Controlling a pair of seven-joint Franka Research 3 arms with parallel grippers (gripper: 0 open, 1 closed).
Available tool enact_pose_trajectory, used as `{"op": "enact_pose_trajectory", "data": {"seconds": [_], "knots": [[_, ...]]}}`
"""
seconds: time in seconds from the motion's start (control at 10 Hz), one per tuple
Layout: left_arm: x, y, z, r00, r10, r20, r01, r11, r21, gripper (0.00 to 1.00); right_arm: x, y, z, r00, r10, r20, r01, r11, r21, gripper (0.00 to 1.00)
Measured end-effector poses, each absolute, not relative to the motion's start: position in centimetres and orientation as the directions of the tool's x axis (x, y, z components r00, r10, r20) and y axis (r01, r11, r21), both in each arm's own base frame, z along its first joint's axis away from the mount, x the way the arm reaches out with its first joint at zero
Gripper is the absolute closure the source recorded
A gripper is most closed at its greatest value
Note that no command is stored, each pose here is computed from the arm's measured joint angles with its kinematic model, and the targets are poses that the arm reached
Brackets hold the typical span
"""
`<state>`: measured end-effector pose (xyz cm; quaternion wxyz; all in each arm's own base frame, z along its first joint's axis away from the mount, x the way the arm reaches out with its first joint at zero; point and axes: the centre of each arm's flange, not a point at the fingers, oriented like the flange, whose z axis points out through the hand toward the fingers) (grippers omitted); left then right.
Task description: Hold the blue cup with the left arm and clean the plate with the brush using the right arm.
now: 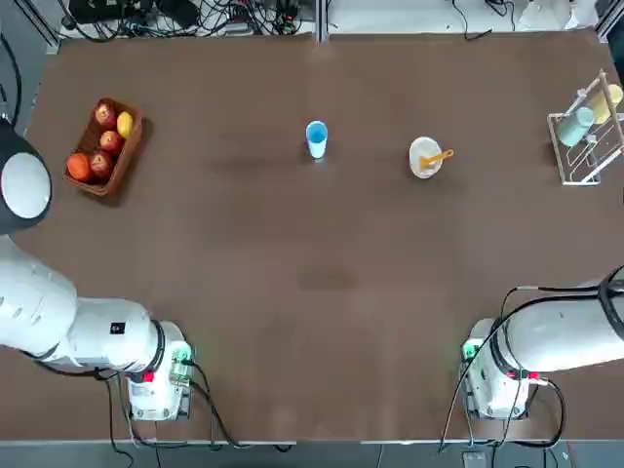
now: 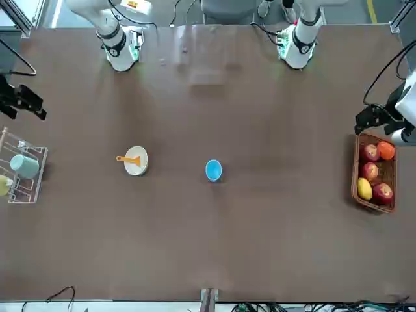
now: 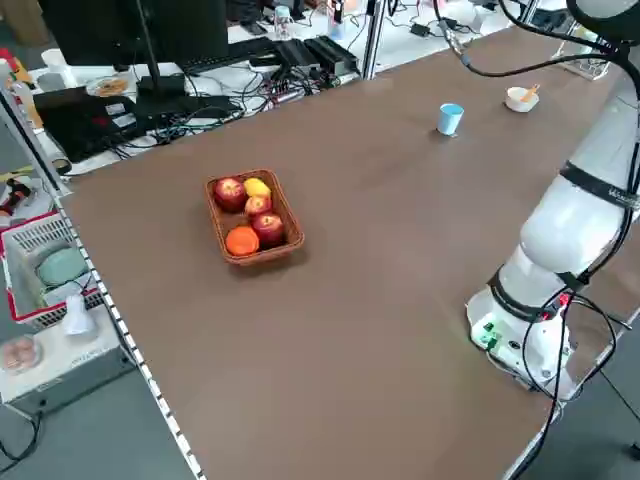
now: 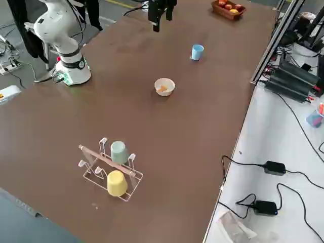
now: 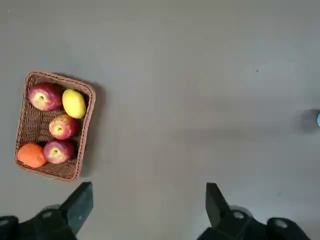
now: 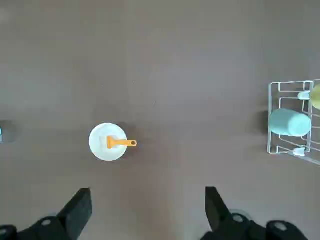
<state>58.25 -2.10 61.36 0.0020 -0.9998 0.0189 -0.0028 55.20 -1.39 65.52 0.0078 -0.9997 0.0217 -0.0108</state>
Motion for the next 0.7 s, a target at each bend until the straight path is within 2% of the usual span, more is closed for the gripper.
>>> {"op": "enact_pose_trajectory", "data": {"seconds": [0.5, 0.7], "knots": [[58.4, -2.4, 61.1, 0.996, -0.093, -0.009, -0.093, -0.996, 0.012, 0.0, 55.6, -1.1, 64.7, 0.999, -0.043, 0.026, -0.042, -0.998, -0.039, 0.0], [59.5, -2.8, 59.3, 0.978, -0.207, -0.013, -0.207, -0.978, 0.038, 0.0, 57.0, -0.6, 60.2, 0.997, -0.06, 0.043, -0.055, -0.993, -0.101, 0.0]]}}
